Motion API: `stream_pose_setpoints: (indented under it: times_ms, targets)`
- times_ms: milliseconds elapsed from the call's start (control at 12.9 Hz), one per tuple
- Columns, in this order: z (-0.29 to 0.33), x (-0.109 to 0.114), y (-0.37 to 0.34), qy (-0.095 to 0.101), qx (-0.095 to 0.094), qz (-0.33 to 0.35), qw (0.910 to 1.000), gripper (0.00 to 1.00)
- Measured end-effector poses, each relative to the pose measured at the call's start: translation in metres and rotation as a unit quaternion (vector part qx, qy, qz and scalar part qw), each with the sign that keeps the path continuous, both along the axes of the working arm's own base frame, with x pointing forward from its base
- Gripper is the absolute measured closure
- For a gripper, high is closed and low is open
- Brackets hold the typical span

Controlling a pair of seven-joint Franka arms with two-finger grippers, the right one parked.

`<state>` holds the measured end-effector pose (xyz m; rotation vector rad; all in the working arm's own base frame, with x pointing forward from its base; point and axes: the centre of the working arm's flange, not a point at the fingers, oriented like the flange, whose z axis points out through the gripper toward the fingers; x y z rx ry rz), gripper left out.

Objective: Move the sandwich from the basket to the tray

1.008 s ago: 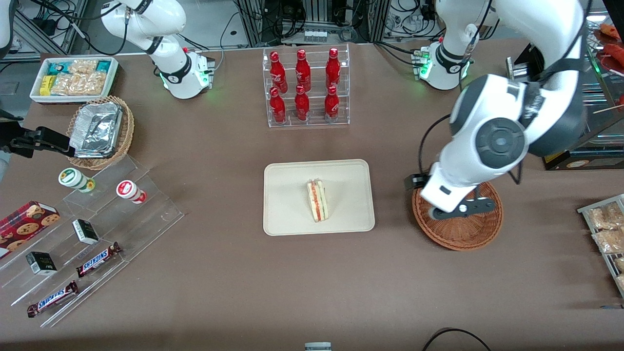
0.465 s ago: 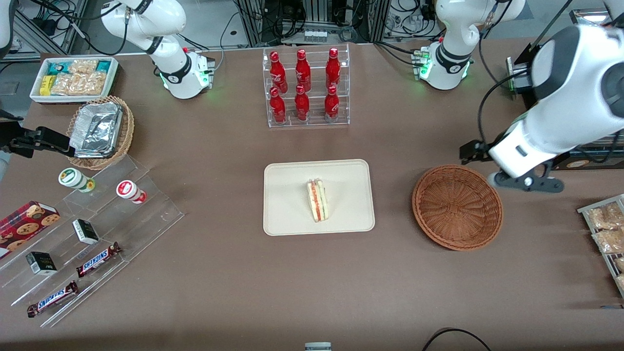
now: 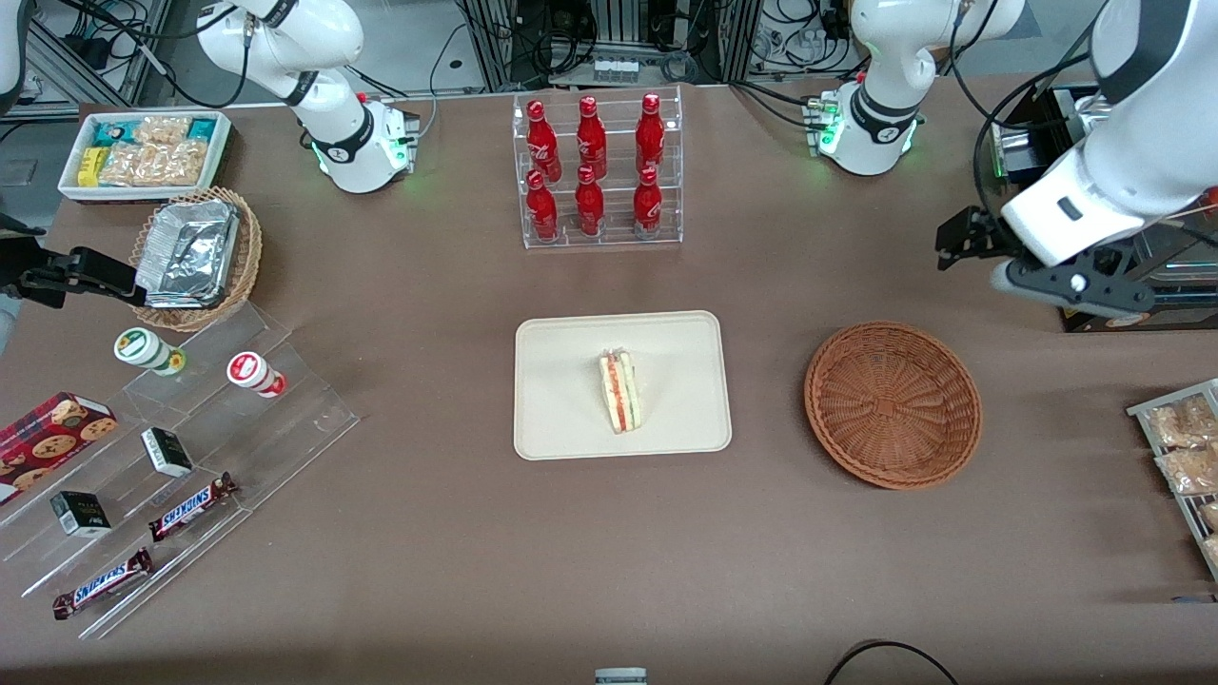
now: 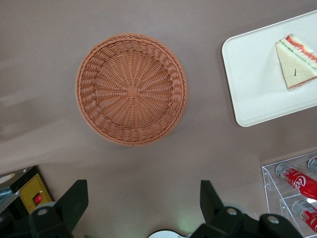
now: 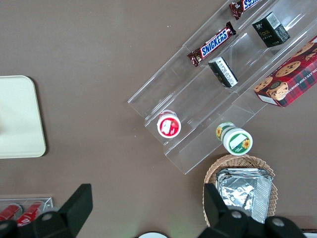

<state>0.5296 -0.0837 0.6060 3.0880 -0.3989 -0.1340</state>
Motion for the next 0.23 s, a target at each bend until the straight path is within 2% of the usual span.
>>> stream_pose_setpoints:
  times_ms: [233]
  targets:
    - [0.0111,-0.0056,0.0140,-0.006,0.000,0.008,0.9999,0.00]
